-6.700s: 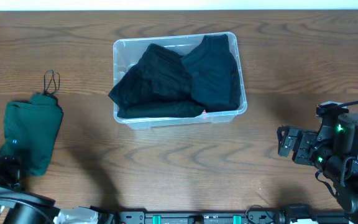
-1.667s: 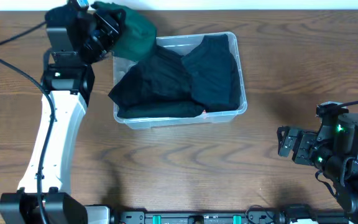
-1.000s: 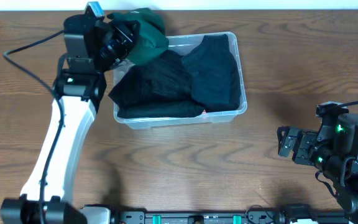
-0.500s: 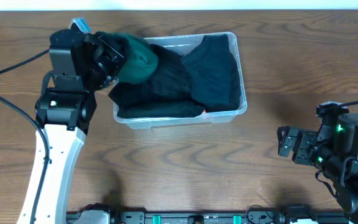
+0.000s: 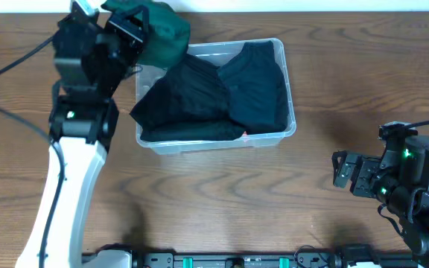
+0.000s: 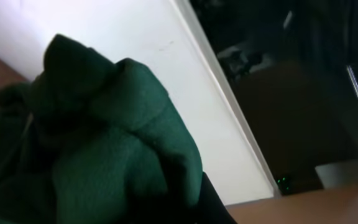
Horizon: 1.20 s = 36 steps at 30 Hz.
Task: Pack container
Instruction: 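Lower the green clothing into the bin's left side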
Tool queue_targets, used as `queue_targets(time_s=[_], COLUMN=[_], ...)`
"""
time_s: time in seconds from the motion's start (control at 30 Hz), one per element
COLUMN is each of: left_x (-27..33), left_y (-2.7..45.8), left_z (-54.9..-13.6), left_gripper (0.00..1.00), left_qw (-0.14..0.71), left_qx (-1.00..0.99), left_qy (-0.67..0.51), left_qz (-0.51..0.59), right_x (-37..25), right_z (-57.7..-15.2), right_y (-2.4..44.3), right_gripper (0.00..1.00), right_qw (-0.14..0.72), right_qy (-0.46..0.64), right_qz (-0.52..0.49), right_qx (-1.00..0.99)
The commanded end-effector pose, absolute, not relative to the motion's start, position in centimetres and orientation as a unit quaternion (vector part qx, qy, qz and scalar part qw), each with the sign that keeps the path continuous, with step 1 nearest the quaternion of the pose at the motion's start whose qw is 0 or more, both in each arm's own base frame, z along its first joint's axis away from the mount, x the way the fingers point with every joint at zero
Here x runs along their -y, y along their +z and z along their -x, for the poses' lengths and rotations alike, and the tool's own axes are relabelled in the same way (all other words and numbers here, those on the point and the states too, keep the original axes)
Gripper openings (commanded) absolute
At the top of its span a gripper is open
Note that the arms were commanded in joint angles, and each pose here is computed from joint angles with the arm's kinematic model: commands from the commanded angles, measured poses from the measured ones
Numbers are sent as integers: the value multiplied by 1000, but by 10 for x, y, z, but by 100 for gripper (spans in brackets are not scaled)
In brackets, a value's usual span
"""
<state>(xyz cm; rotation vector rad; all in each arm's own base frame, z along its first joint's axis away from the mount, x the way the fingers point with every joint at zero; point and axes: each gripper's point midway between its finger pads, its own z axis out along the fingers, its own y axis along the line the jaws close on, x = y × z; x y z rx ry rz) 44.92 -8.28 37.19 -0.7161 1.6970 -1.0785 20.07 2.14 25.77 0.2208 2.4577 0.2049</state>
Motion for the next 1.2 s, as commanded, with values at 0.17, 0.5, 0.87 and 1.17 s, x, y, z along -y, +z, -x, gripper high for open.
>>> queue_targets(time_s=[0.17, 0.5, 0.87, 1.17], left_x=[105, 101, 75, 73], left_y=[327, 289, 301, 262], left_z=[-477, -447, -394, -351], left_gripper=[6, 6, 6, 6], left_qw=[420, 347, 352, 250], left_qx=[-714, -763, -774, -796], left_qy=[-464, -415, -351, -312], left_qz=[314, 353, 392, 454], right_x=[-19, -19, -19, -19], right_z=[-200, -200, -200, -200], right_y=[256, 256, 256, 256], right_gripper=[99, 99, 99, 99], right_qw=[327, 327, 327, 327], right_qy=[72, 72, 72, 72], right_qz=[-82, -83, -82, -82], right_qx=[-939, -939, -939, -939])
